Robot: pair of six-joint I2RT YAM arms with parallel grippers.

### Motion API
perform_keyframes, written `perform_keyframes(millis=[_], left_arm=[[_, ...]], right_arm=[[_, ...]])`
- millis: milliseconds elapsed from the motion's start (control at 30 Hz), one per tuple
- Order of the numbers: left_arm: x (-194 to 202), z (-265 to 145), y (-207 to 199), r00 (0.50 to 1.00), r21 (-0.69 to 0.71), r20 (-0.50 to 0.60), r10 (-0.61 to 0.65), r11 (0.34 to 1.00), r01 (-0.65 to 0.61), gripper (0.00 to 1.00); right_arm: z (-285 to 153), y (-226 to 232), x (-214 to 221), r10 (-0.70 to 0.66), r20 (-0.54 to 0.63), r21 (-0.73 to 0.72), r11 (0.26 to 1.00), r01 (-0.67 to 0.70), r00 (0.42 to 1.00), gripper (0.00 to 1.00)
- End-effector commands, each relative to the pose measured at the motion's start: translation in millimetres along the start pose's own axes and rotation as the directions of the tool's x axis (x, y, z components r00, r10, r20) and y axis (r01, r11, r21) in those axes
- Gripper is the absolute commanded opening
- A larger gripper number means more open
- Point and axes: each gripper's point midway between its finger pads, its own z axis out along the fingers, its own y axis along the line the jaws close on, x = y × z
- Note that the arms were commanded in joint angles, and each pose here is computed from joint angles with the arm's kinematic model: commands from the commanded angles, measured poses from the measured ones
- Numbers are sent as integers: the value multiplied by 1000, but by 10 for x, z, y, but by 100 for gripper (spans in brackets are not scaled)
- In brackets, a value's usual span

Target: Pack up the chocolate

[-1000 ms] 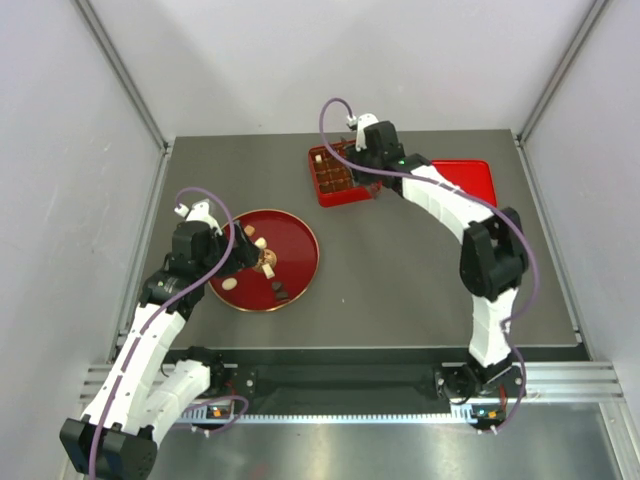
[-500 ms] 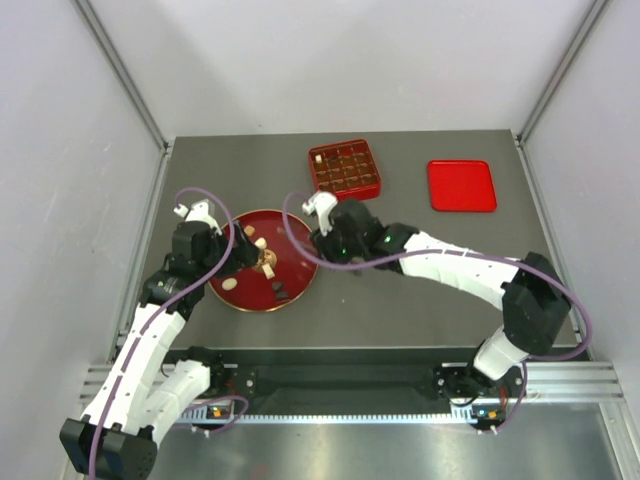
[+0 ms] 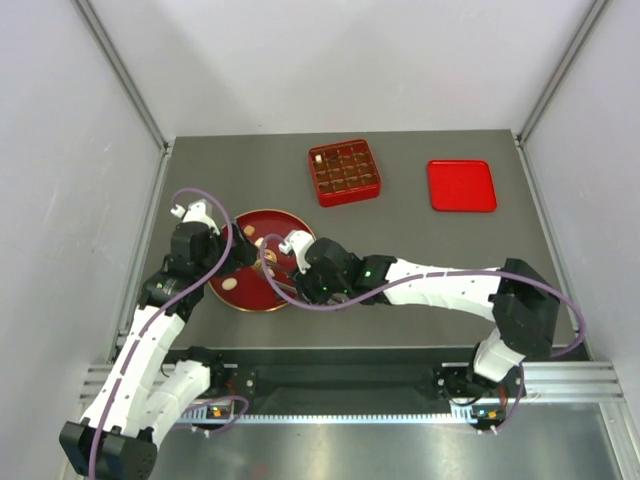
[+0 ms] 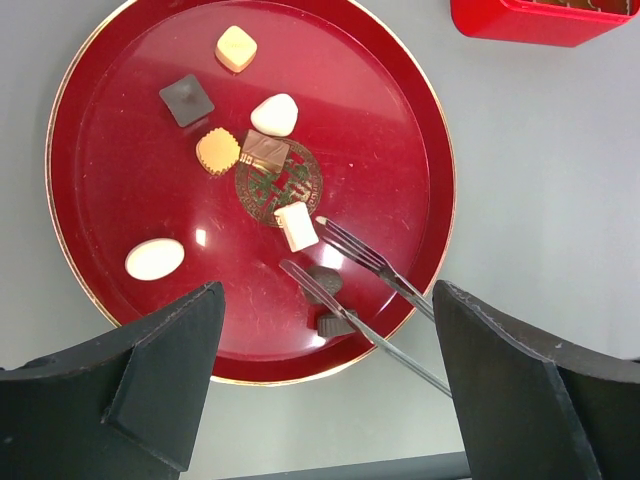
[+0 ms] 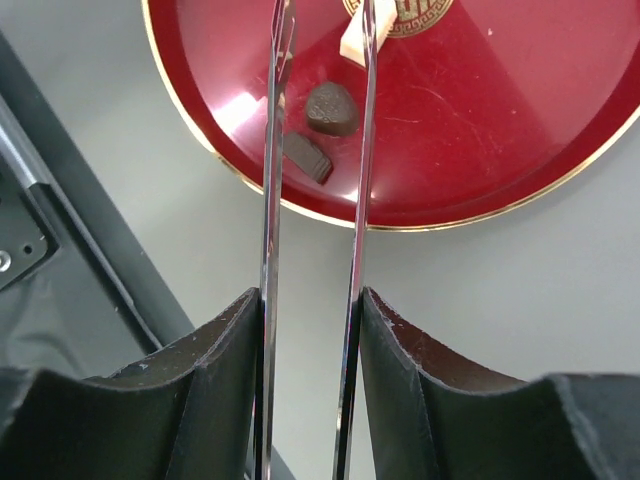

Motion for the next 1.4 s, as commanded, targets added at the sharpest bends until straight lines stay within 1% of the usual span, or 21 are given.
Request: perform_keyframes(millis=[0,233,433,567,733,833,1067,1267,1367], left_arm=[[-39,-10,-21,1000,11,27,2,1000,-2,90],[-33,-12,-23,1000,14,25,2,1000,-2,90],[-31,-9,-29,1000,17,24,2,1000,-2,90],[-33,-8,-27,1000,15,24,2,1000,-2,90],[-36,-11,-33,1000,18,26,2,1000,-3,90],[-33,-12,-31,1000,17,25,2,1000,-3,90],[-33,-15,-35,1000,19,26,2,1000,-3,90],[-46,-16,-33,1000,18,30,3,1000,-4,90],[-35,-15,-32,1000,18,26,2,1000,-3,91]], right_arm=[[104,28,-96,26,49,36,999,-28,998,42],[313,-41,41,54,29,83,995,-56,998,41],[384,-36,28,83,38,88,992,-86,996,40],[384,-36,-4,82,44,89,992,-86,996,37],[298,-60,-113,87,69,90,992,-93,994,31],[249,-106,-183,109,70,91,989,-116,991,29],[56,-168,-490,136,128,82,986,-147,982,26],[-86,-409,-702,164,172,117,976,-186,971,26],[-163,-682,-782,178,192,159,965,-210,965,25]])
